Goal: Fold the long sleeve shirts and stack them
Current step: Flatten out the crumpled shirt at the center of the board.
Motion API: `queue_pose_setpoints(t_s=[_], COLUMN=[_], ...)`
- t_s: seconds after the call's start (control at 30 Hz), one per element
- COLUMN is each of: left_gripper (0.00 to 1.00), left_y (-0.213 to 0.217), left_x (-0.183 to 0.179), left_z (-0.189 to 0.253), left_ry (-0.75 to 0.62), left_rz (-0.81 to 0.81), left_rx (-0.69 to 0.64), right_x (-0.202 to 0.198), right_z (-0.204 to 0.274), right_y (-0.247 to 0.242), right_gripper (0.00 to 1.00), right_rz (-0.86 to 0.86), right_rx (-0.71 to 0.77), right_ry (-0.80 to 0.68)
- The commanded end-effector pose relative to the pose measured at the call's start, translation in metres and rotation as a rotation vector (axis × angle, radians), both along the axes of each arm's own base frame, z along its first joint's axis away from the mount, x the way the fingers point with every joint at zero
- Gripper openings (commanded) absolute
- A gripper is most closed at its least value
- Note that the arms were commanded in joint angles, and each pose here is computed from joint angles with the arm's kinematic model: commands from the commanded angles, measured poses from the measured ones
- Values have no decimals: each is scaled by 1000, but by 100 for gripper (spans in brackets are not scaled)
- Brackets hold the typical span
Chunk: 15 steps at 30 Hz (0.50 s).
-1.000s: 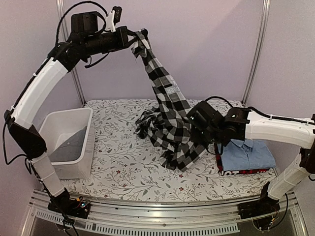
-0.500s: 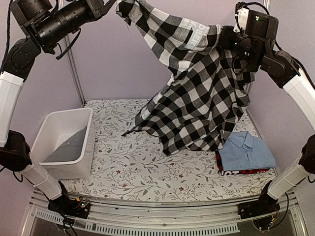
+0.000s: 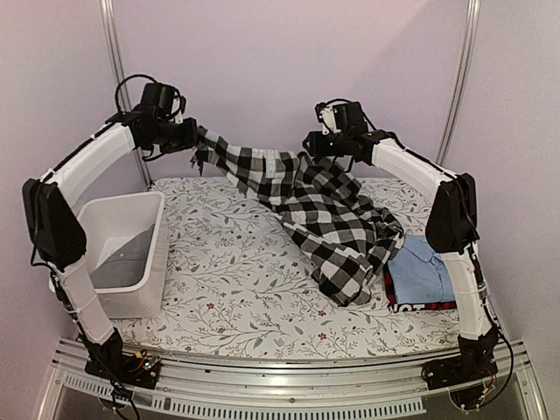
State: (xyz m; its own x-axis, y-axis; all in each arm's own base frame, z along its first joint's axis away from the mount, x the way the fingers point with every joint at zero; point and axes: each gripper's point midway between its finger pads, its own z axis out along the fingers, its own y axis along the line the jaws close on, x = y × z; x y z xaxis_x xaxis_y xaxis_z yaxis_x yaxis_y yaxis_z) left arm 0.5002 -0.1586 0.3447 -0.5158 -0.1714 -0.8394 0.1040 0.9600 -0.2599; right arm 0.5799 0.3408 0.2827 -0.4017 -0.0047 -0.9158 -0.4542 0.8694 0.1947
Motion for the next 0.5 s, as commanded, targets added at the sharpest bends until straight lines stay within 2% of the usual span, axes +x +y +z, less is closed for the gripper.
queue_pose_setpoints(t_s=[0.0,0.13,0.3,0.47], left_gripper=[0,0,0,0], left_y=[33,35,37,81], left_x=[5,15,31,69], left_z=[-113,-118,-118,-109], left_ry=[305,289,287,263], left_rz=[23,11,27,144], left_rx=[-57,-44,-26,-27], right_x=[-5,-18,-60,-123], right_z=[-33,-37,-46,-78], right_y=[29,16,-7,-14], right_gripper=[58,73,76,76], right_rz=[133,100,67,75], right_rx=[67,34,1,-16], right_ry=[125,163,255,364])
